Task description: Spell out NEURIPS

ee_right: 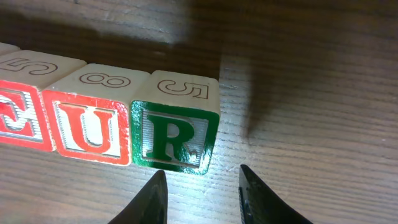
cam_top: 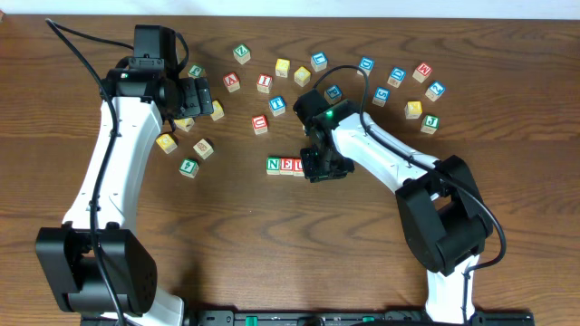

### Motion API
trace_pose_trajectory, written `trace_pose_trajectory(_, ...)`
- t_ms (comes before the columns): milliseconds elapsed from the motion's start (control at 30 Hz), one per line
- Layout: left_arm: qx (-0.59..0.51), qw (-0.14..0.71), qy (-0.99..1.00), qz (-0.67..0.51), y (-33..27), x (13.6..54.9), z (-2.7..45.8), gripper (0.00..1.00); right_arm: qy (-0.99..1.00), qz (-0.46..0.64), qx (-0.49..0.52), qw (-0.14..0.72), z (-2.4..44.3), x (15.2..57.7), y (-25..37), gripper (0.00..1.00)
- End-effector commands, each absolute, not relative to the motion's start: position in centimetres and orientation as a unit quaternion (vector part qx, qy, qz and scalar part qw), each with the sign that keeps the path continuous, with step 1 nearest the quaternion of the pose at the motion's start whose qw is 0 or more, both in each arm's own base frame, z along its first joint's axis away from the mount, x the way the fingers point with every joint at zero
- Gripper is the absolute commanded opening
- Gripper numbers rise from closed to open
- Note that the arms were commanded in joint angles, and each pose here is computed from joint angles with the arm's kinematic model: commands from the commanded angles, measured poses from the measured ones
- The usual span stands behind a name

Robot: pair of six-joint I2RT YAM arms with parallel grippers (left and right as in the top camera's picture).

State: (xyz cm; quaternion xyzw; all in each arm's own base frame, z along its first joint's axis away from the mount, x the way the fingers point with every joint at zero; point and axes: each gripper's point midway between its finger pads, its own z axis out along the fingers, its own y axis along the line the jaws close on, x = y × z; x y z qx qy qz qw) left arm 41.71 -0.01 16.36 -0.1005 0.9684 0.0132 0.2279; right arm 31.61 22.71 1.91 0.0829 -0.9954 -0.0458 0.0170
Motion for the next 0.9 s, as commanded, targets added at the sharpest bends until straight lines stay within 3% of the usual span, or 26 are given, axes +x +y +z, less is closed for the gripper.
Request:
trace_pose_trajectory(0,-0.1,0.236,0.967,0.014,0.2,42.0,17.0,0.98,-0.993,-0.065,0.096,-0.026,5.4,32.8,23.7,0.34)
trace_pose_trajectory(400,-0.1,0.236,0.967,0.014,0.2,42.0,17.0,0.98,-0.986,-0.099,0.048,-0.128,12.4,36.9,19.8,0.39)
trace_pose_trajectory(867,-0.1,0.236,0.967,0.014,0.2,42.0,17.0,0.98,-0.982,-0.097,-0.025,-0.158,13.3,40.3,13.8,0.4)
